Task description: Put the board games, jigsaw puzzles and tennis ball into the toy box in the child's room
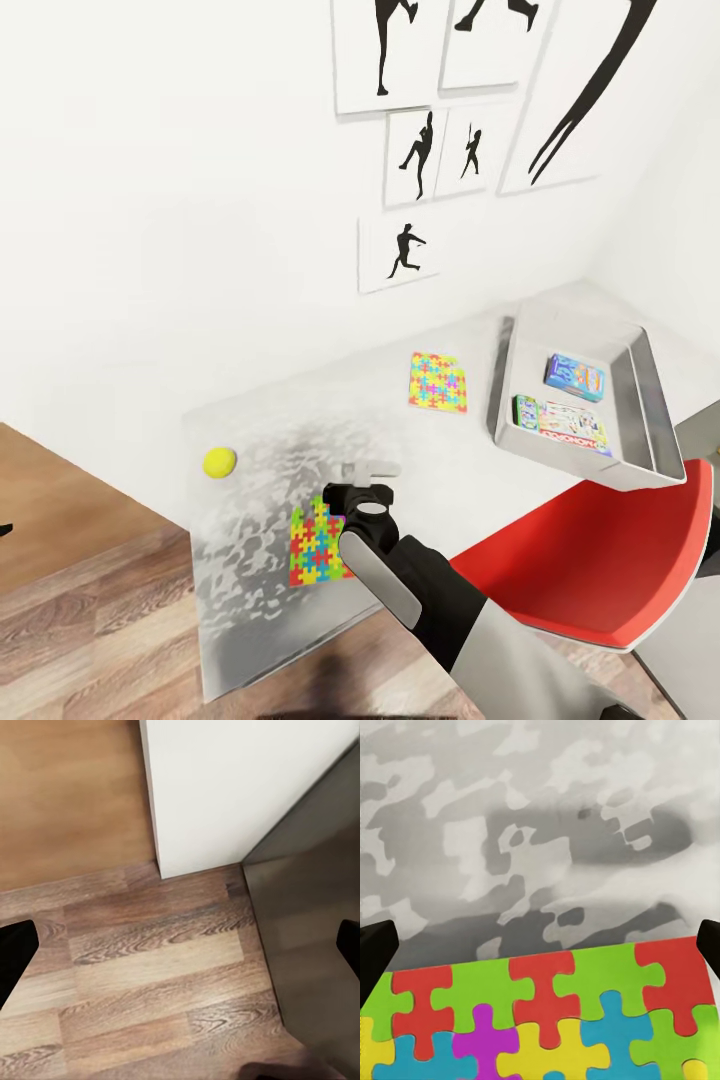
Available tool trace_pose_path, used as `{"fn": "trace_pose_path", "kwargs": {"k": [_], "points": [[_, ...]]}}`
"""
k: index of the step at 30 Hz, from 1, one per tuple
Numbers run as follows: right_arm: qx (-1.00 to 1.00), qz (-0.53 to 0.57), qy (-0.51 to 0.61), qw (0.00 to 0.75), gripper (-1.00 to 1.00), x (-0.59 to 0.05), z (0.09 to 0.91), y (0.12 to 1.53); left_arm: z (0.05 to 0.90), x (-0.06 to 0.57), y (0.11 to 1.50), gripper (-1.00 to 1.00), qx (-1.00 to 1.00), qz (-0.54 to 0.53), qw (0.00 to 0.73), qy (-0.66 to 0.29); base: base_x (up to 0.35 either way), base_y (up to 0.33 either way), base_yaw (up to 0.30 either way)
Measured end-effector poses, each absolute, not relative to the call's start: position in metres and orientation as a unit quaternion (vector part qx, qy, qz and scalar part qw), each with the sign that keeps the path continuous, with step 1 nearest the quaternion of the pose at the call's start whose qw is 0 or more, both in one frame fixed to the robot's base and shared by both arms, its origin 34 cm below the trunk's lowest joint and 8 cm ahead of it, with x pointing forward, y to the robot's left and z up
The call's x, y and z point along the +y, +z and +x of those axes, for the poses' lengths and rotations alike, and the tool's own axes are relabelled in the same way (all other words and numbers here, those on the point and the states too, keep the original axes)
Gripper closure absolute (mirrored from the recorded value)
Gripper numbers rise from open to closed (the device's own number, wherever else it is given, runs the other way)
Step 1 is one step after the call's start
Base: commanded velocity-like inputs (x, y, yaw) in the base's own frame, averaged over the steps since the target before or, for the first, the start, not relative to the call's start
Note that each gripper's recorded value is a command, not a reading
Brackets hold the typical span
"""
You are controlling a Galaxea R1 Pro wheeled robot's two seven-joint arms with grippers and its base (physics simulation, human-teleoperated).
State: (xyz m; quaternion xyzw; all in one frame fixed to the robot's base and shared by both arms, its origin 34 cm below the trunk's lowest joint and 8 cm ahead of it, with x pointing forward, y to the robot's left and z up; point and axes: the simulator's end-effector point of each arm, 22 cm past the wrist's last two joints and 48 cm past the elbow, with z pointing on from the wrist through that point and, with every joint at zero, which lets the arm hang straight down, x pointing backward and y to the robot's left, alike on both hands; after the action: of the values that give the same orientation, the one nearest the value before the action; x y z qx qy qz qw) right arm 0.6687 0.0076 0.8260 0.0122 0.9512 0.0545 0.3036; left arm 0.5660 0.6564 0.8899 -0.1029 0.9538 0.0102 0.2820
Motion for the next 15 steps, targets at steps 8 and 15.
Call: {"fn": "trace_pose_path", "kwargs": {"k": [8,15], "points": [[0.951,0.014,0.058,0.303,-1.00,0.0088,0.6685,0.8259,0.5664,0.6554,0.8894,-1.00,0.954,-0.102,0.282,0.009,0.000,-0.037,0.000],[0.951,0.014,0.057,0.303,-1.00,0.0086,0.6684,0.8258,0.5665,0.6553,0.8895,-1.00,0.954,-0.102,0.283,0.009,0.000,-0.002,0.000]]}}
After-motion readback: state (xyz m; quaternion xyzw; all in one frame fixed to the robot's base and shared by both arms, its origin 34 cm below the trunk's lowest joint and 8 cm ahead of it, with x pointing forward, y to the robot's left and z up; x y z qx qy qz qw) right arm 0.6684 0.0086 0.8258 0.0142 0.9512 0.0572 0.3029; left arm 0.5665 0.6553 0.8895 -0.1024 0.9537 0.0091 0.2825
